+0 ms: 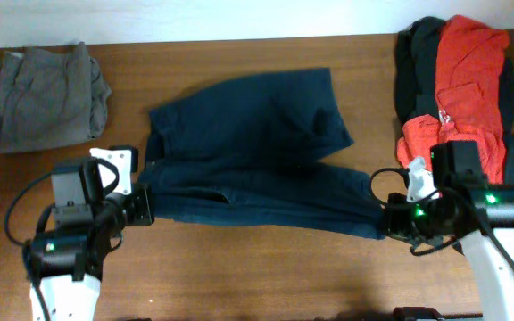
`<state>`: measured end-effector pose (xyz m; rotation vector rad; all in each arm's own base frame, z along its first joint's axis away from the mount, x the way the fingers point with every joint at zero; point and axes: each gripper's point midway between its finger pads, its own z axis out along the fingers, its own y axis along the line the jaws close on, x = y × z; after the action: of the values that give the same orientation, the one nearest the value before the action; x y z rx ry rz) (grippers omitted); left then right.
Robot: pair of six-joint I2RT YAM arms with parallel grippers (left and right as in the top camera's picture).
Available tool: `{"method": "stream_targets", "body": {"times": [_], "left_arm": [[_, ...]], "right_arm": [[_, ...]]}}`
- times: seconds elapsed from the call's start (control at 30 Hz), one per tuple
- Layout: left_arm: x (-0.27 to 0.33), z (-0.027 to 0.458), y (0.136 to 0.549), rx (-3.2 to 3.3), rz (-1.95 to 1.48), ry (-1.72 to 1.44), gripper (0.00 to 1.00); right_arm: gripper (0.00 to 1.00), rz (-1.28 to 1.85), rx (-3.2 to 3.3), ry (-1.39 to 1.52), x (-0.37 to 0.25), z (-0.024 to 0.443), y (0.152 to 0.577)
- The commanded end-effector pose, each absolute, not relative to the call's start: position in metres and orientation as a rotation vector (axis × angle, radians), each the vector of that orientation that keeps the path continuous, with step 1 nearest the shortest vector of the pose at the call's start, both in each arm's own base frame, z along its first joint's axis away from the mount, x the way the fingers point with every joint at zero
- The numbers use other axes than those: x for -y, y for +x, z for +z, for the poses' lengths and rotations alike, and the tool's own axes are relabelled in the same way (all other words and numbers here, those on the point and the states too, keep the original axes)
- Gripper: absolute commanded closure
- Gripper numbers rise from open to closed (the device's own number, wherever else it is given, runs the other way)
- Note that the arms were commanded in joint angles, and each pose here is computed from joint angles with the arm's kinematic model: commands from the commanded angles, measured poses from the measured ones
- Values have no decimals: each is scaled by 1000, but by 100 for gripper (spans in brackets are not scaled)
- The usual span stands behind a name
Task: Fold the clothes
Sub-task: 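Lift the shorts' bottom edge with both grippers and fold it upward, then lay the folded edge down over the top half with both grippers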
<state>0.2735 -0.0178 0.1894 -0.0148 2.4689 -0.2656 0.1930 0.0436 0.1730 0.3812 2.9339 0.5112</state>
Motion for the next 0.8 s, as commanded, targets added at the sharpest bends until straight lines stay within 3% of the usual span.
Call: {"method": "stream_targets", "body": {"times": [0.0,0.33,0.77], "left_arm": [[-17,207,266,-2416,-64,-151,99],[-24,198,286,-2424,-38,-180,100],[-42,158,403,-2294,-10,-196,99]], "right_arm": [[96,258,-2856,392,-8,189,196],[96,253,-2545,295,2,211,303],[96,387,-2256,-13,-26,195,445]]}}
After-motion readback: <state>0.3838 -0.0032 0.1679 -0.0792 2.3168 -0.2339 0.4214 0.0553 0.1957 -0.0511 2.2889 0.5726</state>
